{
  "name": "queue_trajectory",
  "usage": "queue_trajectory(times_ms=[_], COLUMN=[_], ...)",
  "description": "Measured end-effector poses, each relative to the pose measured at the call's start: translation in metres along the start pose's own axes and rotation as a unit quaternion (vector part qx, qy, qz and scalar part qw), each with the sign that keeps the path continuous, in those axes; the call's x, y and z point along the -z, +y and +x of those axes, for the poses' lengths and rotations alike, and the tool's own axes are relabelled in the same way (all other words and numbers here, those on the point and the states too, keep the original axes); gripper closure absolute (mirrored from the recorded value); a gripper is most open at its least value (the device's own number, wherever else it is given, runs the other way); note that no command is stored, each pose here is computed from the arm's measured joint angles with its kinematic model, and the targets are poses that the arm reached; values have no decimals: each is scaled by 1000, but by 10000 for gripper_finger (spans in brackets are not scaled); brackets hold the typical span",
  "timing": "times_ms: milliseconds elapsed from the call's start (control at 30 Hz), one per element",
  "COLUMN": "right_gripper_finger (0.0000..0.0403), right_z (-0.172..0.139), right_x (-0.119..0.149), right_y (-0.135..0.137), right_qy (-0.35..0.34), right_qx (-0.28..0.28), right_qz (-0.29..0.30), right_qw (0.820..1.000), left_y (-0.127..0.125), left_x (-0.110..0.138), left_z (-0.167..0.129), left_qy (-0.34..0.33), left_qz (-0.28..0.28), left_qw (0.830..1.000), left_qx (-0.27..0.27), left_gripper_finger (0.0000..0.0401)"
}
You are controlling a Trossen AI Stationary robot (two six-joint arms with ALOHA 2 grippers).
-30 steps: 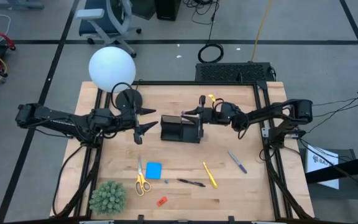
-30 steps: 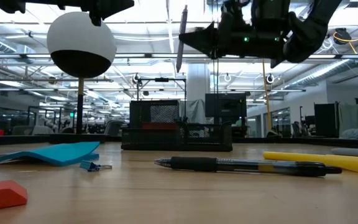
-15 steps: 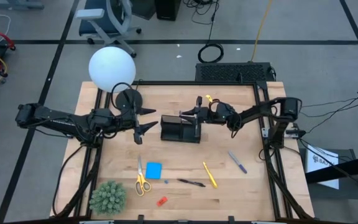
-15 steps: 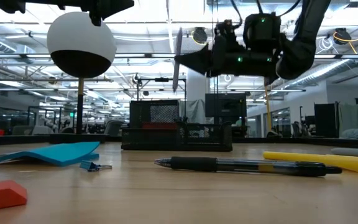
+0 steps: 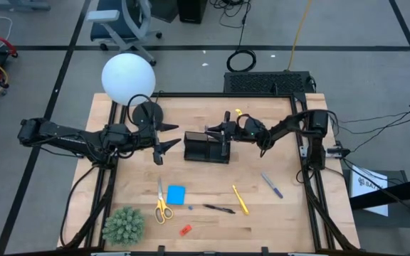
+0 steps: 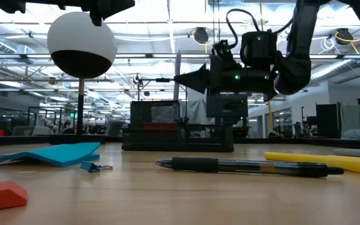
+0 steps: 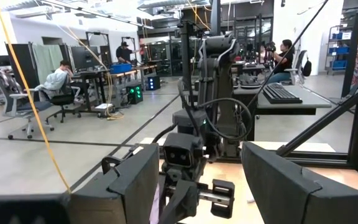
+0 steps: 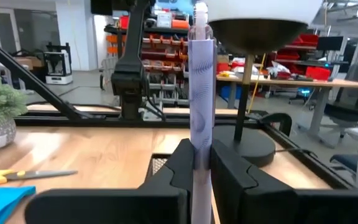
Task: Pick and place office supplies into organizer
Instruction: Put the violet pen into the black desk organizer, then put the blue marker pen into the black desk organizer
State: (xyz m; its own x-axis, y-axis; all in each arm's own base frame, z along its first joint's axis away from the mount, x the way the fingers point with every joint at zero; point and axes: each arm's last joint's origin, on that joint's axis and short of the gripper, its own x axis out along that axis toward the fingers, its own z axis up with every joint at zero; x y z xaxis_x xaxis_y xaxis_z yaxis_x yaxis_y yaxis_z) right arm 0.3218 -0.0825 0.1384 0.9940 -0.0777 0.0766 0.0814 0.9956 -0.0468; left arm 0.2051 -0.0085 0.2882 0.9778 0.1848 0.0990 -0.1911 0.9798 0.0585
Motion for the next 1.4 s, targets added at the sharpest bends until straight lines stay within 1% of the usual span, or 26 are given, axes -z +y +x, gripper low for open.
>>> queue_trajectory(times_ms=[100, 367, 600, 767, 1167, 1400], right_gripper_finger=[378, 377, 326, 311, 312, 314], right_z=[0, 0, 0, 0, 0, -1], right_x=[1, 2, 2, 2, -3, -20], right_y=[0, 0, 0, -1, -1, 2], right_qy=[2, 6, 7, 7, -4, -28], right_qx=[1, 1, 1, 2, 3, -3], right_qz=[12, 12, 23, 23, 3, -5], right_qw=[1000, 1000, 1000, 1000, 1000, 1000], left_y=[0, 0, 0, 0, 0, 0], left_x=[0, 0, 0, 0, 0, 0], left_z=[0, 0, 0, 0, 0, 0], left_qy=[0, 0, 0, 0, 0, 2], left_qz=[0, 0, 0, 0, 0, 0], left_qw=[1000, 1000, 1000, 1000, 1000, 1000], left_qx=[0, 0, 0, 1, 2, 2], left_gripper_finger=[167, 167, 167, 167, 167, 167])
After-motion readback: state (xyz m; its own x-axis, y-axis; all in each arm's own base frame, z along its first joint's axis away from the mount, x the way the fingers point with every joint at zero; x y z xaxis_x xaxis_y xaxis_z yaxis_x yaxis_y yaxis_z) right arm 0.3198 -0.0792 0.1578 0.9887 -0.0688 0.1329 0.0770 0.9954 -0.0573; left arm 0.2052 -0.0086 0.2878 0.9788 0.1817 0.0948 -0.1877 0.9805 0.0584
